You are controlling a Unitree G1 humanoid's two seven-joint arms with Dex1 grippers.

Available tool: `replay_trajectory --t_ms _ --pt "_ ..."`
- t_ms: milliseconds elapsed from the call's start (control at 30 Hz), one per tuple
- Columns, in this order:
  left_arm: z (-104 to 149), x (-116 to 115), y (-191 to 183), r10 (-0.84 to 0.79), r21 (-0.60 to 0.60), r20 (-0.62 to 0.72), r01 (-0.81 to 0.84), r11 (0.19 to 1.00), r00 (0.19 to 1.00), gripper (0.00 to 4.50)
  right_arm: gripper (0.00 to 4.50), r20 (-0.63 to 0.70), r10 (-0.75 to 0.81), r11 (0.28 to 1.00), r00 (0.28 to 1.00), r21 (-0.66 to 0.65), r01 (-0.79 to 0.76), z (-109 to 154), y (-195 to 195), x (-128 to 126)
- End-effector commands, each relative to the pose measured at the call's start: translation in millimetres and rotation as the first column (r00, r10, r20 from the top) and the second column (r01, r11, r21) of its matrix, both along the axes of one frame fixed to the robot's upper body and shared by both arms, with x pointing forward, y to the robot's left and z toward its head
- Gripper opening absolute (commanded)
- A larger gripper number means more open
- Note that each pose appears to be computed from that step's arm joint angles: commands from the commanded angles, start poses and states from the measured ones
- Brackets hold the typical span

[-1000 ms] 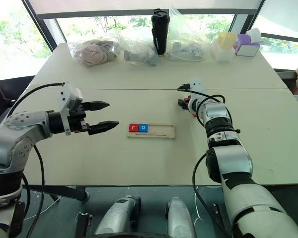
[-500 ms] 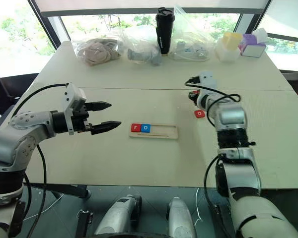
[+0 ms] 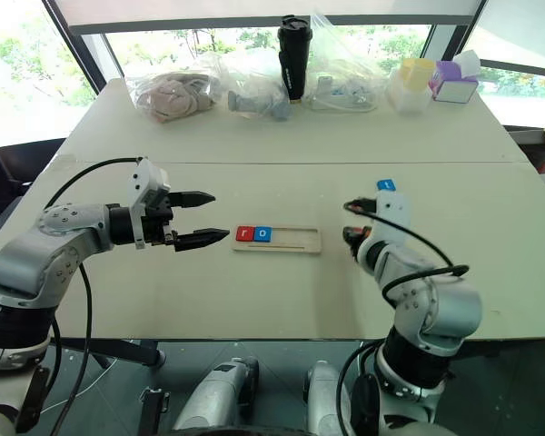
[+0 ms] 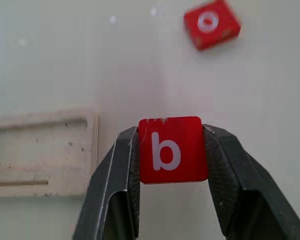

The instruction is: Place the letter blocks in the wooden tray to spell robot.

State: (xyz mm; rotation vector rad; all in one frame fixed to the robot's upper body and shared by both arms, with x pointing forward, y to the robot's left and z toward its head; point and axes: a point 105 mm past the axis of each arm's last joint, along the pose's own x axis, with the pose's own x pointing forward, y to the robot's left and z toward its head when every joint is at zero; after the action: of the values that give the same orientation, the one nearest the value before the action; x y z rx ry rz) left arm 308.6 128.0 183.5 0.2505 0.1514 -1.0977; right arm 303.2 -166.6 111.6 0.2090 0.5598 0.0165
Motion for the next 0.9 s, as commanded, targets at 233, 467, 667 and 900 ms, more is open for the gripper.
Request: replay_trajectory --t_ms 233,467,667,900 --pt "6.1 -0.5 -1.5 -0.013 0.003 0.049 0.013 1.0 0.999 4.5 3.13 0.033 -0.034 0.998 0.999 -0.042 0.035 6.3 8.6 -6.6" --pt "3.7 -1.4 1.6 -0.01 0.015 0.045 0.009 1.0 0.999 4.5 4.43 0.134 0.111 0.984 0.985 -0.155 -0.09 34.4 -10.2 -4.3" --pt "4.2 -11.1 2.4 -0.106 0.04 0.024 0.105 0.994 0.994 4.5 4.43 0.164 0.549 0.824 0.82 -0.273 -0.497 55.6 -17.0 -18.3" --pt "4.0 -27.6 8.4 -0.227 0.144 -0.027 0.229 0.963 0.973 4.5 4.43 0.005 0.787 0.575 0.617 -0.369 -0.73 12.1 -43.1 -21.8"
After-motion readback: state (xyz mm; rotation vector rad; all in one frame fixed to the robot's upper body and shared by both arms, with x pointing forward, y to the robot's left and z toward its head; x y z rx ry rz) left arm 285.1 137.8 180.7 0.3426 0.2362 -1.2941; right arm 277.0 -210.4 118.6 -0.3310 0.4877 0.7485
